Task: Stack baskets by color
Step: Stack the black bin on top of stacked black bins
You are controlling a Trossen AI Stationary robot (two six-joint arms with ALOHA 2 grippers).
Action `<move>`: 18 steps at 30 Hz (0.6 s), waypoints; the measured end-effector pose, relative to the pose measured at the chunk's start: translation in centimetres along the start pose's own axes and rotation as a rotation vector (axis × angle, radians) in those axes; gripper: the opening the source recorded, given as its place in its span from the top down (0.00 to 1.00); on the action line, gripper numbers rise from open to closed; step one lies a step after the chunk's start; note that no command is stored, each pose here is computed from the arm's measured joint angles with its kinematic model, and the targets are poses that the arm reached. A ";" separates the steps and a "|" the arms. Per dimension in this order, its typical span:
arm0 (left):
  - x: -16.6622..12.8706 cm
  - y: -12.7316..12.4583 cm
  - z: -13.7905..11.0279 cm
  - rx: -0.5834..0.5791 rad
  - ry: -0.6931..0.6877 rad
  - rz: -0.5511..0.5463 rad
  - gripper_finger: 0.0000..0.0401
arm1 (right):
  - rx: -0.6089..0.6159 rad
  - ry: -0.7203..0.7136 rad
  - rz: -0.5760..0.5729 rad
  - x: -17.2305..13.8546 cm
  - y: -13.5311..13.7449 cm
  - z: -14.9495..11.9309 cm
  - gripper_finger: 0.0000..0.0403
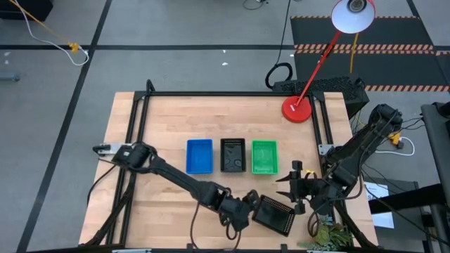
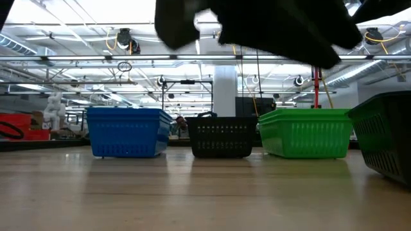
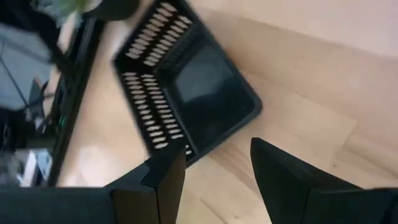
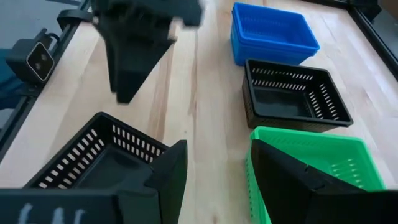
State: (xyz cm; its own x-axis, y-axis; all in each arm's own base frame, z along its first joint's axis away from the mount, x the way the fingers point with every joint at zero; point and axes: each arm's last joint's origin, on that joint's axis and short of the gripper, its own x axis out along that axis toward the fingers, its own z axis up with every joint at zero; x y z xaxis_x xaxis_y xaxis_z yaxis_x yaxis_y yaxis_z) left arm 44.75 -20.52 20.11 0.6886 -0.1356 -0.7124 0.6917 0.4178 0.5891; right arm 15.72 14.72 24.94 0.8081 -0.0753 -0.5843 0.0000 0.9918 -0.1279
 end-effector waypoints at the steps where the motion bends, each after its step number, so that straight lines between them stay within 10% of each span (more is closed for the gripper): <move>1: 0.4 -0.2 0.0 0.035 0.002 -0.004 0.54 | 0.002 -0.001 0.001 0.0 0.0 0.0 0.58; 18: 3.3 -0.2 -1.7 0.401 0.038 -0.001 0.54 | -0.006 -0.012 -0.023 0.0 -0.1 0.0 0.58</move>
State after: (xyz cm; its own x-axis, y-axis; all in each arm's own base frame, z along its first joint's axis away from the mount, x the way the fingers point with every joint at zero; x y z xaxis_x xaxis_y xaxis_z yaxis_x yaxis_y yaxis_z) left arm 46.47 -19.50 17.00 0.6845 -0.0994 -0.7222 0.7277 0.0334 0.6851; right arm 15.75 14.65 24.97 0.8151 -0.0971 -0.5712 0.0153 0.9891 -0.1464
